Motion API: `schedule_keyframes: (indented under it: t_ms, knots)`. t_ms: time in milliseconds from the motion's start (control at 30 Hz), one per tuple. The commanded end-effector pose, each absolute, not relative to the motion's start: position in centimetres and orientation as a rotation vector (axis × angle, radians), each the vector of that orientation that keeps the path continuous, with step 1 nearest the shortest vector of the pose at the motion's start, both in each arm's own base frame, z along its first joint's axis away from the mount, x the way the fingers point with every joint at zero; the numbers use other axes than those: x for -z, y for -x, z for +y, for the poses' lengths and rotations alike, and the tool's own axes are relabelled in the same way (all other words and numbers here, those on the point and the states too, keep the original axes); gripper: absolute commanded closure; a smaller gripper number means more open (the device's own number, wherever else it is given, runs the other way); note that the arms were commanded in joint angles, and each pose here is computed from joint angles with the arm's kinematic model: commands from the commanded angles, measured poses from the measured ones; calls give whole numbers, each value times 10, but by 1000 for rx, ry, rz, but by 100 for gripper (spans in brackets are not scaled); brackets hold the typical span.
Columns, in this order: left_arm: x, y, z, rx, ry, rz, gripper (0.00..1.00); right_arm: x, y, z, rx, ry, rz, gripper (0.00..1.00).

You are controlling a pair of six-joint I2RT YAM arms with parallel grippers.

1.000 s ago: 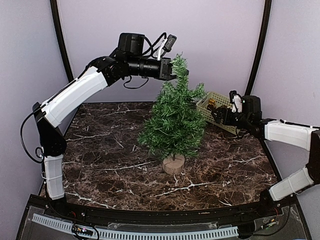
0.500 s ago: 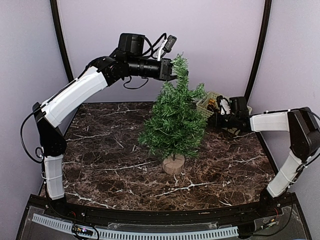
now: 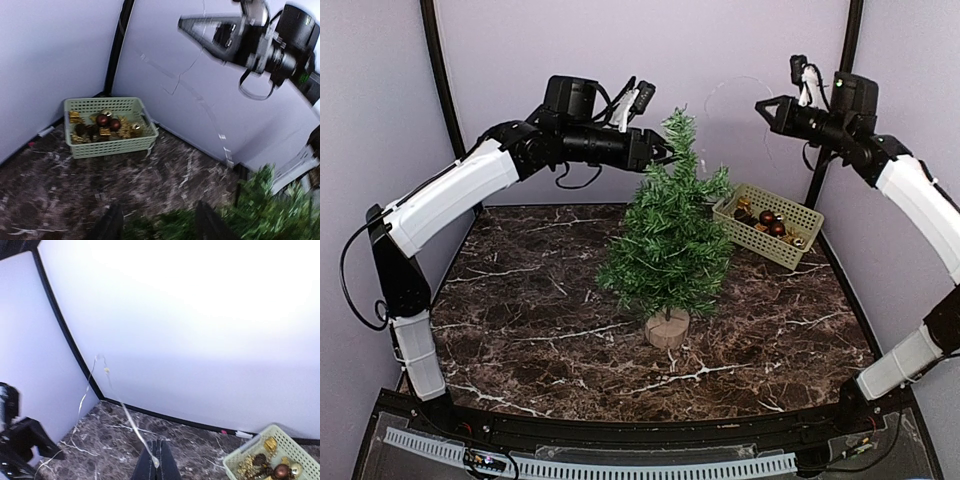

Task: Decorate the small christmas tree
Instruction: Wrap the side of the string light in the gap of the branches.

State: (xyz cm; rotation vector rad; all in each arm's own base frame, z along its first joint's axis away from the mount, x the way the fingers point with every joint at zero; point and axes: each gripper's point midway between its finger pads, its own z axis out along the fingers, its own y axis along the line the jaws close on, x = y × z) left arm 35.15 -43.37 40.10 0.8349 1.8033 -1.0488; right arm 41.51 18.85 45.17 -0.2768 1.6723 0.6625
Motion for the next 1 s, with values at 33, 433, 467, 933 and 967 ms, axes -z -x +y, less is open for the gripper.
schedule_keyframes:
  t_ms: [33,433,467,933,967]
  knots:
    - [-450,-358,-380,943,-728,1680,26,-476,-391,229,-777,329,1722,100]
    - [-497,-312,-363,1125,-847,1446,8,-533,-368,301,-845,410,1629,100]
    - [-500,-307,-366,1169,-864,1430,8,-531,-369,305,-843,413,1632,100]
    - [-482,-304,-417,1388,-929,1450,1,-528,-362,314,-836,439,1628,100]
    - [-481,-304,-422,1389,-932,1449,1,-528,-362,314,-834,438,1627,100]
